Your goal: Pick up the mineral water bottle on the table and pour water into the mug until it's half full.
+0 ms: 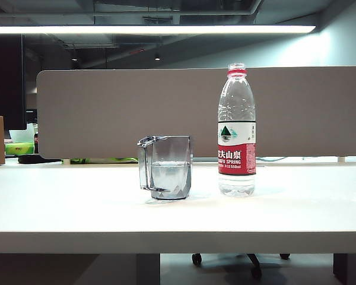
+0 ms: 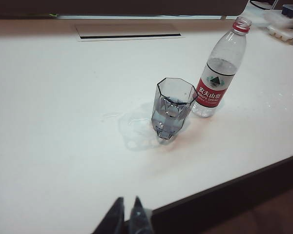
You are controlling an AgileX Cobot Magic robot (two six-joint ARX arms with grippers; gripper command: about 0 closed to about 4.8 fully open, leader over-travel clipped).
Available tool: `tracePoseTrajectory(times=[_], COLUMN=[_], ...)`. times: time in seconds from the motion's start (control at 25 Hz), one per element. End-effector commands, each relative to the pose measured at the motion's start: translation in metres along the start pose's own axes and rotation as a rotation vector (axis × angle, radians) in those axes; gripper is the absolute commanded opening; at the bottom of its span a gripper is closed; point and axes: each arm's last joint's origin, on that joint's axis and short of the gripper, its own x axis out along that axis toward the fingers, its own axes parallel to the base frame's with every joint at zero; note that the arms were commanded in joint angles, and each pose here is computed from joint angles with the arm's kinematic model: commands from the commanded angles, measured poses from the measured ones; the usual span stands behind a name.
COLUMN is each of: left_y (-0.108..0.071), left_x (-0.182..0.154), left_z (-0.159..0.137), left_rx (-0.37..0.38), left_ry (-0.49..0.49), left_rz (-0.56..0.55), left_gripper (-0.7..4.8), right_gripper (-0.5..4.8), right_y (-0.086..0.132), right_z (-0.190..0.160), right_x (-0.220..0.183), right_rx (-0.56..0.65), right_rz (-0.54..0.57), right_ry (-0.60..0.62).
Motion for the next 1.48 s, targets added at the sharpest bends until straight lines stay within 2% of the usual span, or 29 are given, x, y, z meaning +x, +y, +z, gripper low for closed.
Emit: tracePoseTrajectory(times=[0.04,0.08,0.16,0.2,0.28,0.32,0.36,0.4,0.44,0.52,0.8,0.92,1.08,1.48], left_y=[0.004,0.006,0.014,0.022,0.030,0.032,0.037,0.040,0.043,0.044,0.045,0.050,0.052,0.052], left_x=[0.000,0.000,0.010,0.021,0.030,0.033,0.037,0.039,0.042,0.048,0.069,0.080,0.083,0.083], left_z=[0.005,0.004,0.000,-0.007,-0.023,-0.027,-0.037,-0.043,-0.051,-0.060,-0.087,-0.106,-0.116,-0.117], left_rx=[0.097,0.130,0.193,0.254,0.293,0.282,0.224,0.180,0.105,0.055,0.041,0.027,0.022,0.019], left_ry=[-0.049,-0.080,-0.200,-0.330,-0.453,-0.482,-0.542,-0.563,-0.577,-0.572,-0.461,-0.401,-0.295,-0.281], left_rz=[0.123,0.185,0.239,0.282,0.331,0.358,0.420,0.451,0.498,0.509,0.416,0.416,0.433,0.430], left_gripper=[0.21,0.21,0.21,0.21,0.21,0.21,0.21,0.21,0.21,0.21,0.21,0.21,0.21,0.21], right_gripper=[-0.01,-0.01,-0.01,-0.01,-0.01,-0.01,-0.01,-0.01,-0.01,-0.01,-0.01,-0.01,-0.01,-0.01], right_y=[0.000,0.000,0.000,0.000,0.000,0.000,0.000,0.000,0.000,0.000,0.000,0.000,0.000,0.000], right_z=[0.000,0.000,0.000,0.000,0.000,0.000,0.000,0.000,0.000,0.000,0.000,0.000,0.000,0.000], right_x=[0.000,0.000,0.000,0.000,0.000,0.000,0.000,0.000,0.000,0.000,0.000,0.000,0.000,0.000], right_rx=[-0.003,-0.003,-0.003,-0.003,-0.003,-0.003,-0.003,-0.003,-0.003,-0.003,-0.003,-0.003,-0.003,-0.003], right_rz=[-0.003,-0.003,-0.004,-0.004,-0.004,-0.005,-0.005,-0.005,-0.005,-0.005,-0.005,-0.005,-0.005,-0.005], right_ry=[-0.006,-0.006,-0.005,-0.006,-0.005,-0.006,-0.006,-0.006,-0.006,-0.006,-0.005,-0.006,-0.006,-0.006])
